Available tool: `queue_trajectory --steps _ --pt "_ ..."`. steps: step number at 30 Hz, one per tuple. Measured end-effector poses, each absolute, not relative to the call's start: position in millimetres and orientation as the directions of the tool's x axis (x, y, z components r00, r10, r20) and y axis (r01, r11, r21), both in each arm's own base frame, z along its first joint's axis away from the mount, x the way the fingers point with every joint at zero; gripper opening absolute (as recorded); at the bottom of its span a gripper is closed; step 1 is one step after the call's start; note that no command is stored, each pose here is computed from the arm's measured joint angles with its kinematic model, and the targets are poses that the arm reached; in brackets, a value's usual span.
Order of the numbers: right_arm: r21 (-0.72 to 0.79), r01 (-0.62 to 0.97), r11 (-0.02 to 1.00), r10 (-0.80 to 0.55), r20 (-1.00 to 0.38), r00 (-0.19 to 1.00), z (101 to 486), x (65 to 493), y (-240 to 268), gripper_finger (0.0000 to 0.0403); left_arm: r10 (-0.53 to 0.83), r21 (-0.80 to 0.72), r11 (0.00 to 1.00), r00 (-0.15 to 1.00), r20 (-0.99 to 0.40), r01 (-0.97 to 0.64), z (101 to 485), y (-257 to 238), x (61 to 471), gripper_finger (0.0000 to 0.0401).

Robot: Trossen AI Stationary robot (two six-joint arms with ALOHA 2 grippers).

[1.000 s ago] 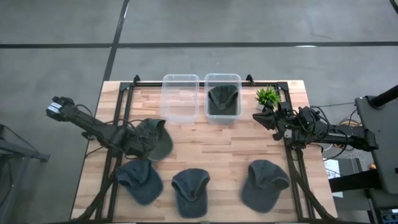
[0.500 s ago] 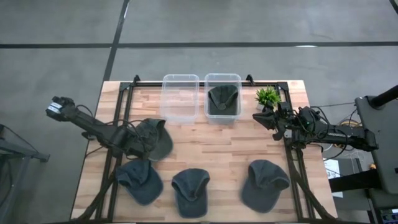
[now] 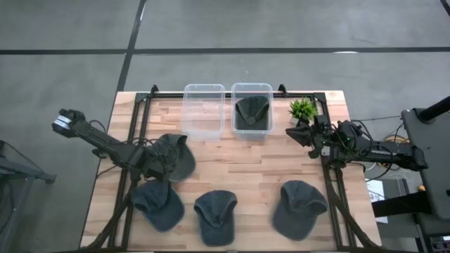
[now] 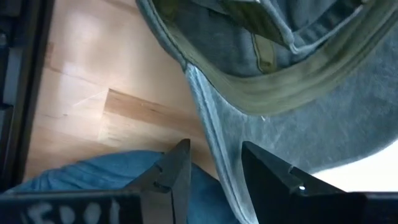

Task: Pick & Place hat
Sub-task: Put the gray cap into the right transparent bin

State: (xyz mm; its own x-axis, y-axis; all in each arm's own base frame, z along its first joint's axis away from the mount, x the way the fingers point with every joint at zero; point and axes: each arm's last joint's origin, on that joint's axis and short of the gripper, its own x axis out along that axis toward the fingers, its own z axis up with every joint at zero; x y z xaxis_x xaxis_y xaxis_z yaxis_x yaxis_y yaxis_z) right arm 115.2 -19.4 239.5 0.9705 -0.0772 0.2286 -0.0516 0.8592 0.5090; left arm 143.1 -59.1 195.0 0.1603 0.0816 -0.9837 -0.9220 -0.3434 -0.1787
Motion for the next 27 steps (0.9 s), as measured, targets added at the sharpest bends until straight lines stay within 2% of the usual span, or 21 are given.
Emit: queue_trajectory --steps 8,15,19,24,27 --pt "0.509 -0.051 0.859 -0.078 0.229 0.97 239.5 115.3 -19.4 0.0052 0.149 -0.196 -0.341 0.153 -0.977 -0.92 181.5 -54.9 138.3 0.0135" --pt "0.509 -0.05 0.859 -0.079 0.229 0.97 239.5 115.3 -19.5 0.0052 0.149 -0.267 -0.339 0.229 -0.962 -0.902 160.0 -54.2 139.0 0.0125" --pt "0.51 -0.049 0.859 -0.08 0.229 0.97 239.5 115.3 -19.5 0.0052 0.159 -0.331 -0.345 0.292 -0.943 -0.879 152.7 -54.2 141.5 0.0091" --pt "0.509 -0.049 0.859 -0.08 0.229 0.97 239.5 115.2 -19.5 0.0052 0.196 -0.37 -0.335 0.321 -0.927 -0.866 154.1 -53.7 143.3 0.0022" --pt "0.51 -0.048 0.859 -0.082 0.229 0.97 239.5 115.2 -19.5 0.0052 0.209 -0.388 -0.329 0.334 -0.919 -0.861 157.0 -53.9 145.0 0.001"
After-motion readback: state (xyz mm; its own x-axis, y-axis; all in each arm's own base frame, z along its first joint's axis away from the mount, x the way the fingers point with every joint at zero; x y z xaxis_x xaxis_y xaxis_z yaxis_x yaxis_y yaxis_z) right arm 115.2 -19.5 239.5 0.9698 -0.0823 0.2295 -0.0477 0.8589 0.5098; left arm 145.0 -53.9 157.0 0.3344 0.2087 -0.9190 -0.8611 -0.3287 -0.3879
